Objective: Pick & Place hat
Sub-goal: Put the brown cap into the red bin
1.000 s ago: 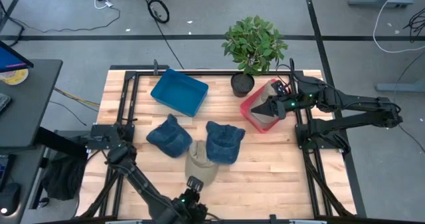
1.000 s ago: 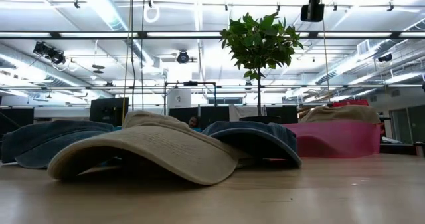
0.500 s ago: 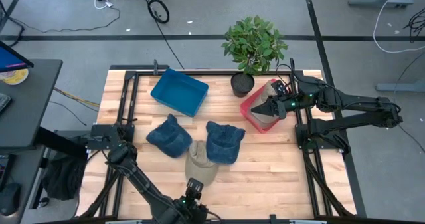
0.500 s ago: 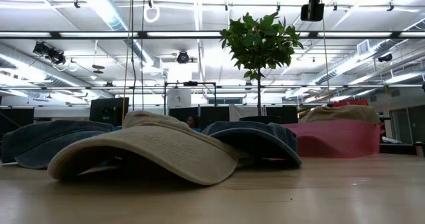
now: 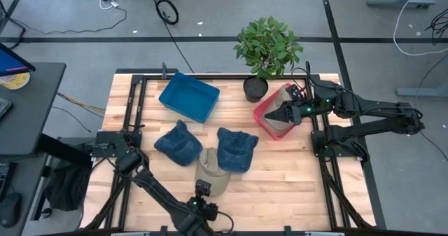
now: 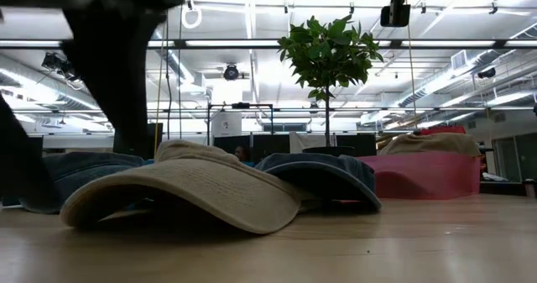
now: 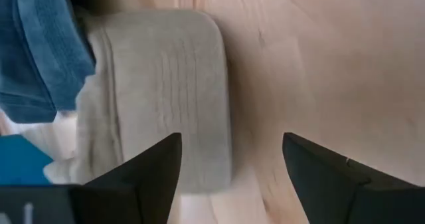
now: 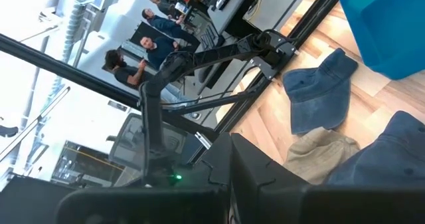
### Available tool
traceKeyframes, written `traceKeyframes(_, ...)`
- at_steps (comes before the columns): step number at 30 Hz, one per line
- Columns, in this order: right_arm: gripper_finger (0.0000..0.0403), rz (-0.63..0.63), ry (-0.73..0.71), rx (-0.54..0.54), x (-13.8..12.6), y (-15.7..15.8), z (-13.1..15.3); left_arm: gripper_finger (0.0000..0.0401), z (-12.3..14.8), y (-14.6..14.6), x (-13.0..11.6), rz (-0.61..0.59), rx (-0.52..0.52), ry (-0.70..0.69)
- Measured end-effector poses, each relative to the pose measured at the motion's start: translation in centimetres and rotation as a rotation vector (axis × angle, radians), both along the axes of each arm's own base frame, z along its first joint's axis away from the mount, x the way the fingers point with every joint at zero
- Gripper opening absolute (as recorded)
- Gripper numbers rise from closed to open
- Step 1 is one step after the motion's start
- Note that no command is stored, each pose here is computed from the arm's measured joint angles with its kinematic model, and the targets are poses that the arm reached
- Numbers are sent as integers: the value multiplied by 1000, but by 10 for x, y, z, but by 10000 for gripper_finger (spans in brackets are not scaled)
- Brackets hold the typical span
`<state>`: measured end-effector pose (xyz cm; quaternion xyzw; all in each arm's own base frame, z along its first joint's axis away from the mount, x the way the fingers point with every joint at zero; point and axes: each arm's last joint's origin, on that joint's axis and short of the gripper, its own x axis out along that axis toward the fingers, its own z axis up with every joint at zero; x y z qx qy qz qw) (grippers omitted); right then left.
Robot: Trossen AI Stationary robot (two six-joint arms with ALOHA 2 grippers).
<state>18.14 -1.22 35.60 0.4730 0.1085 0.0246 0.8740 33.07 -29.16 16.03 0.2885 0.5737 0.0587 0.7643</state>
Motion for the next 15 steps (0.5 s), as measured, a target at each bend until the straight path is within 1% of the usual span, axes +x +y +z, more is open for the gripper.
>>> traceKeyframes(3, 7, 0, 0, 2, 0, 0, 0, 258, -11, 2, -1, -2, 24, -32)
traceKeyframes(6, 7, -1, 1, 7, 0, 0, 0, 253, -21, 7, -3, -7, 91, -64)
traceKeyframes(10, 7, -2, 1, 7, 0, 0, 0, 243, -35, 24, -2, 15, 161, -50)
traceKeyframes(15, 7, -4, 4, 24, 0, 0, 0, 223, -42, 42, 3, 50, 199, -36)
